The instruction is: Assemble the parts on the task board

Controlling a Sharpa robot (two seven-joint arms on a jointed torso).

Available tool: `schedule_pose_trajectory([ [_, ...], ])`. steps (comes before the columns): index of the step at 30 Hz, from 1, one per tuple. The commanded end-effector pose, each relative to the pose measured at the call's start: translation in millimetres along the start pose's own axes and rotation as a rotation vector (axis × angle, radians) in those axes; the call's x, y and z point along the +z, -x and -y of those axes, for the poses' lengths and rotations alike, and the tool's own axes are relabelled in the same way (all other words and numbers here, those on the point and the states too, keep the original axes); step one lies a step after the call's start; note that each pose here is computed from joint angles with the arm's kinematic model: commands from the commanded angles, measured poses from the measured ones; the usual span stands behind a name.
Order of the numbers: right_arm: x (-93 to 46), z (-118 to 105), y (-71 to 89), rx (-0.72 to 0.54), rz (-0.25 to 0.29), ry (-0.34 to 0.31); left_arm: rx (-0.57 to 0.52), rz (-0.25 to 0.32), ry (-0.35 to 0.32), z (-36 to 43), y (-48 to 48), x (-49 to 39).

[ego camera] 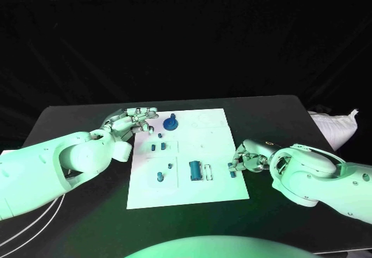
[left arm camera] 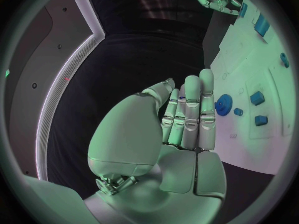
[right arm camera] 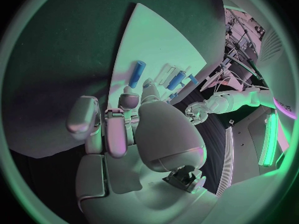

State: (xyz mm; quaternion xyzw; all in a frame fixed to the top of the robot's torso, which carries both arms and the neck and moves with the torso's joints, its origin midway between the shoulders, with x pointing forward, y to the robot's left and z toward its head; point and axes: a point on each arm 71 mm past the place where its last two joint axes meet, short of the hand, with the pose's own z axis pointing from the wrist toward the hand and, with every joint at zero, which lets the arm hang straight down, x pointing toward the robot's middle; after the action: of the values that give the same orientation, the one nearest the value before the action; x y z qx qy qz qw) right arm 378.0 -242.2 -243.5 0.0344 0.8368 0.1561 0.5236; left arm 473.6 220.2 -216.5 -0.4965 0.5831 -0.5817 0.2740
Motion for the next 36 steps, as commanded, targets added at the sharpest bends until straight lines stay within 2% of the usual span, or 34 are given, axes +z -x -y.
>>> schedule_pose_trajectory([
  [1, 0.4, 0.9, -3.0, -0.067, -0.028, -0.024, -0.003, -0.023, -0.004, 0.2, -2.9, 0.1],
  [15, 4.8, -4.7, -7.8, -0.17, -0.016, -0.027, -0.002, -0.019, -0.004, 0.0, -0.7, -0.1],
  [26, 8.8, -9.9, -16.6, -0.277, -0.06, -0.014, -0.002, -0.017, -0.002, -0.1, -0.2, -0.5],
  [36, 10.2, -9.0, -23.3, -0.363, -0.141, -0.029, -0.001, -0.016, -0.001, -0.1, 0.0, -0.9],
])
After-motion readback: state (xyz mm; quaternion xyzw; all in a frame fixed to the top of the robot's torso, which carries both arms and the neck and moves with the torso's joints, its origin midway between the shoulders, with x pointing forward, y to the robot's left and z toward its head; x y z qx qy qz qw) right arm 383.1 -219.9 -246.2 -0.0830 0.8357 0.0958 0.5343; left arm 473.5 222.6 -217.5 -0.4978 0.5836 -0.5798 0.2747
